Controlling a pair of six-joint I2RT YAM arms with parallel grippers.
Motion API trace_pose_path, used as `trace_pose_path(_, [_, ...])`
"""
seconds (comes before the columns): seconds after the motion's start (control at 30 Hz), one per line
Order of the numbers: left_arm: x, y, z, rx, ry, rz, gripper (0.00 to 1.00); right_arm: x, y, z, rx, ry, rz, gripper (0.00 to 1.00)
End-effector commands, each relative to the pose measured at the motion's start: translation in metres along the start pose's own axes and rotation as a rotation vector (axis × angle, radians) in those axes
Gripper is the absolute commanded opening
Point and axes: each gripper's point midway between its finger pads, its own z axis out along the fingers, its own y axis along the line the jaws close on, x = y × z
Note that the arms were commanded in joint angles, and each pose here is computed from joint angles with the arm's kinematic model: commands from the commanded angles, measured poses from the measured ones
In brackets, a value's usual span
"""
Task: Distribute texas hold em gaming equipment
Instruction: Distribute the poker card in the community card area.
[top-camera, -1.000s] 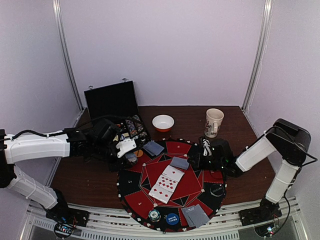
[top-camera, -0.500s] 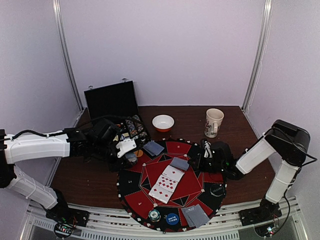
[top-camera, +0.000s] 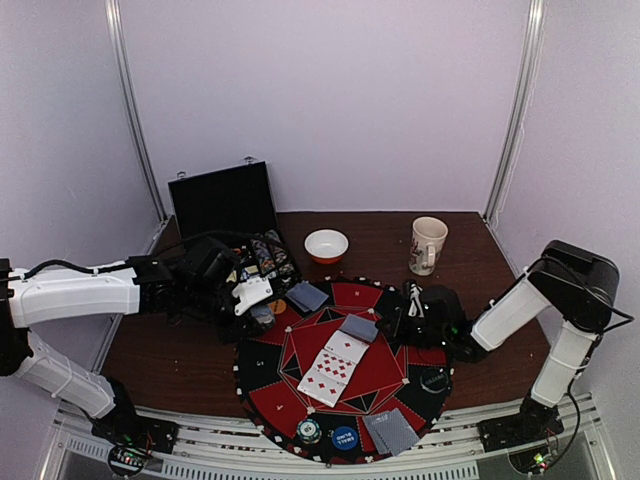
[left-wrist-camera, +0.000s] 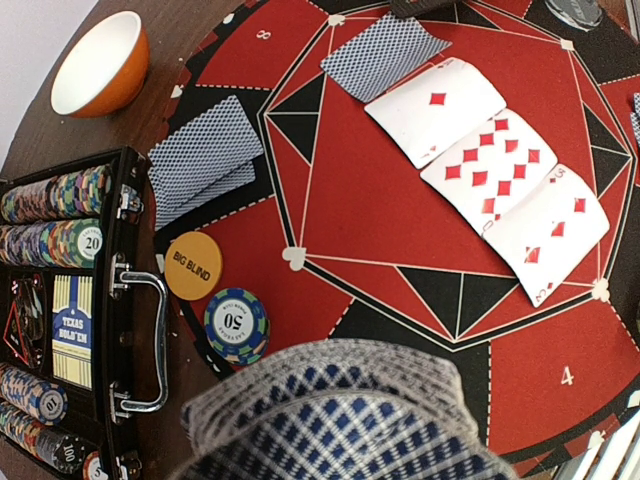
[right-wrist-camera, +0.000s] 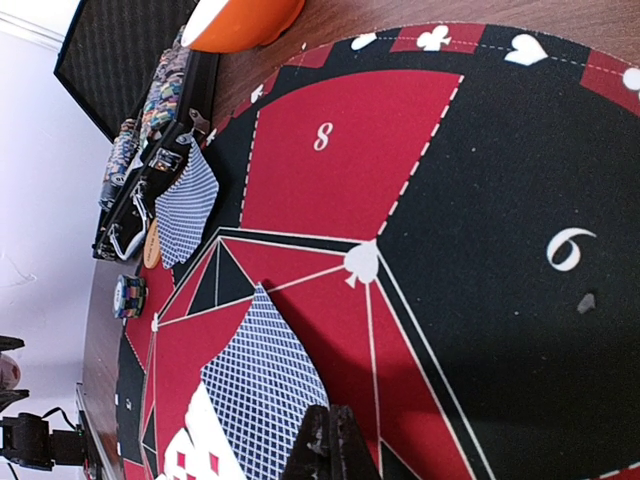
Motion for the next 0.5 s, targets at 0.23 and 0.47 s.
trace_pose_path(0.23, [-0.0129,0.0051,-0.0047,-0.016,-0.047,-0.003,0.40,-0.0009,-0.0008,0.0038,0.005,-0.045,0.041,0.00])
trace_pose_path(0.47, [-0.0137,0.0053,-0.0060,-0.017,-0.052,-0.003,0.41,0.0037,-0.0013,0.0046,0.002,-0.028,0.045,0.03])
